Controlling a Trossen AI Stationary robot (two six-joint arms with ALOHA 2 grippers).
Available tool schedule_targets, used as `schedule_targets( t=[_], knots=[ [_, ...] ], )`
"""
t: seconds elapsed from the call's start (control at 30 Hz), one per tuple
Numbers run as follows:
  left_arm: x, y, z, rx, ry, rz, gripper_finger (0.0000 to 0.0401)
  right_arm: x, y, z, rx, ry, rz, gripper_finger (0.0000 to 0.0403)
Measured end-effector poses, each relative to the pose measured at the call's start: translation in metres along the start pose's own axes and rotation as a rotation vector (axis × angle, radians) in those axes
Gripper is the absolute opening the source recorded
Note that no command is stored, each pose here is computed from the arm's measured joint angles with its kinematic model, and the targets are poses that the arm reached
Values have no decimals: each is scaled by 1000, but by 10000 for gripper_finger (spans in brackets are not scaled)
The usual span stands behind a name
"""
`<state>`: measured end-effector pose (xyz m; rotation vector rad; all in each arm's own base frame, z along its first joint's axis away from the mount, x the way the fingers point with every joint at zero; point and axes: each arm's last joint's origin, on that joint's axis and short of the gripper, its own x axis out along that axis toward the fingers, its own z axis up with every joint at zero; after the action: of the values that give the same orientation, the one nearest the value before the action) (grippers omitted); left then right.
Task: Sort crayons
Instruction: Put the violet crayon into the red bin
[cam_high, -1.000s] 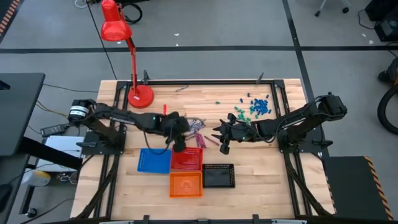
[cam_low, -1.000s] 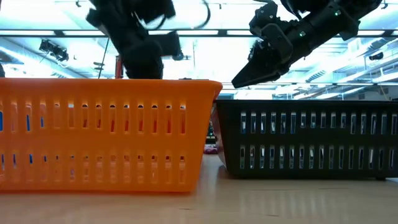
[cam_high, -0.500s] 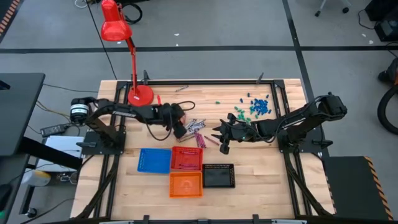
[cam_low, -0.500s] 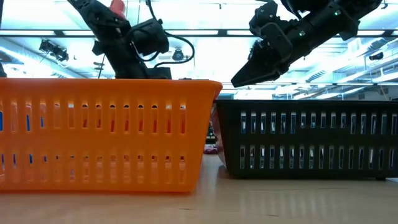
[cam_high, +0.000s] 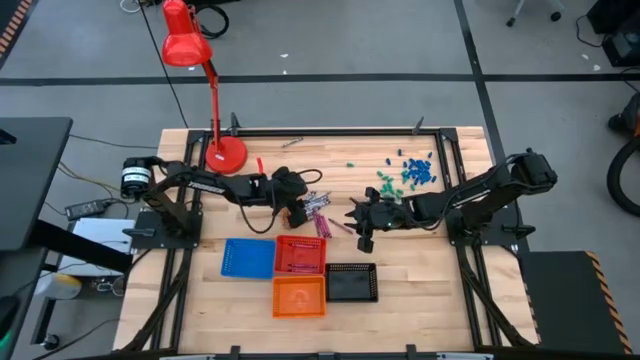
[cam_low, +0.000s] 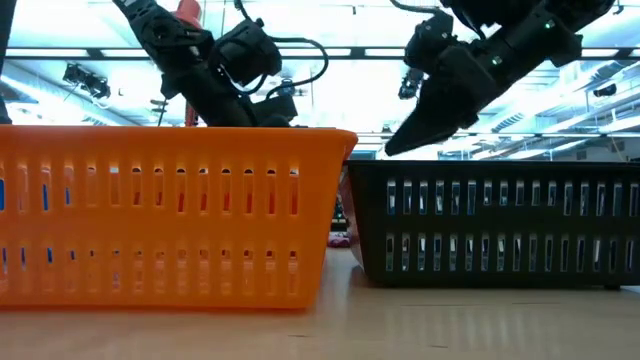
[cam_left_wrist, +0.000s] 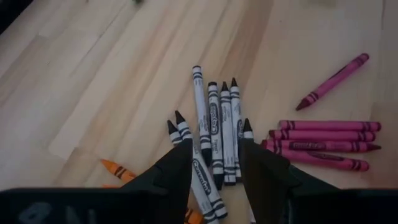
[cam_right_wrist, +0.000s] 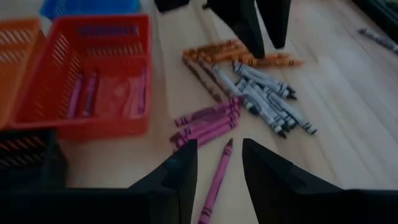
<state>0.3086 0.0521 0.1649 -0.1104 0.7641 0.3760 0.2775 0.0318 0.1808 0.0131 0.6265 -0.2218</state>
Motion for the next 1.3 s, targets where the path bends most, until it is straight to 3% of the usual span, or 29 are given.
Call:
schedule_targets(
  t=[0.2,0.37,0.67,1.3],
  knots=[
    [0,0,-1,11,10,2,142,27,2,-21,-48,102,-45,131],
    [0,0,-2,6,15,2,142,43,-4,-33,-14,156,-57,131],
    [0,0,-2,24,17,3,142,46,-5,-33,25,162,16,131],
    [0,0,-2,24,20,3,142,56,-3,-43,-6,196,14,131]
  ],
)
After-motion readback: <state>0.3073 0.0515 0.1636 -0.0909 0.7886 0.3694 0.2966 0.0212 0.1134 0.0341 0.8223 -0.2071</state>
